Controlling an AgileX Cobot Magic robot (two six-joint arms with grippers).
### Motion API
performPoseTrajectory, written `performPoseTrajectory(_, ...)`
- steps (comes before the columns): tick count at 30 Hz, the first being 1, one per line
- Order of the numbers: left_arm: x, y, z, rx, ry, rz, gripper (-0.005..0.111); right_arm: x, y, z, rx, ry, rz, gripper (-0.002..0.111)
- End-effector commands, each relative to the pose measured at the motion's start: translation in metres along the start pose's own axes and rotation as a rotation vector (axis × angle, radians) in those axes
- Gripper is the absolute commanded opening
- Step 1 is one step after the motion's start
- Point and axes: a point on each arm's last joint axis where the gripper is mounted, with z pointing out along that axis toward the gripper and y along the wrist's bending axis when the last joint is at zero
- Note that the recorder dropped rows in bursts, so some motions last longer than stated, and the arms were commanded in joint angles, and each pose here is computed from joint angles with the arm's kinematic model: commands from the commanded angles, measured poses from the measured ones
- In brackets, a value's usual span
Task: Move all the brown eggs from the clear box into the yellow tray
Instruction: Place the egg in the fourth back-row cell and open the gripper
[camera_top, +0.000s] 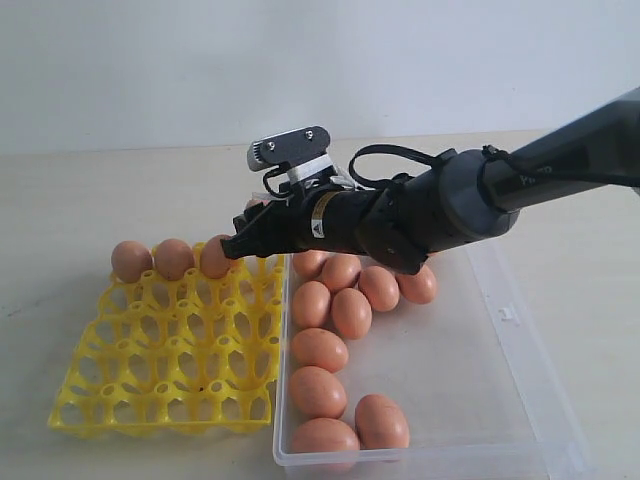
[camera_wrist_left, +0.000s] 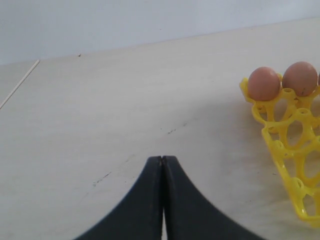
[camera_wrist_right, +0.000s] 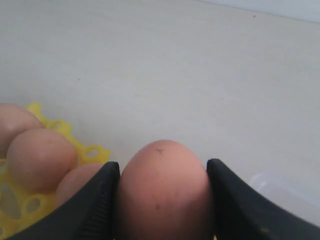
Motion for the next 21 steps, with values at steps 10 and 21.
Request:
performPoseTrajectory(10, -0.002, 0.000, -0.001, 0.007, -0.020, -0.007, 0.000, -0.002, 0.001, -0.002, 0.015, 0.036, -0.005, 0.067)
performPoseTrajectory(21, -0.002, 0.000, -0.001, 0.007, -0.020, -0.007, 0.000, -0.074, 0.001, -0.084, 0.178, 0.126, -0.218, 0.002)
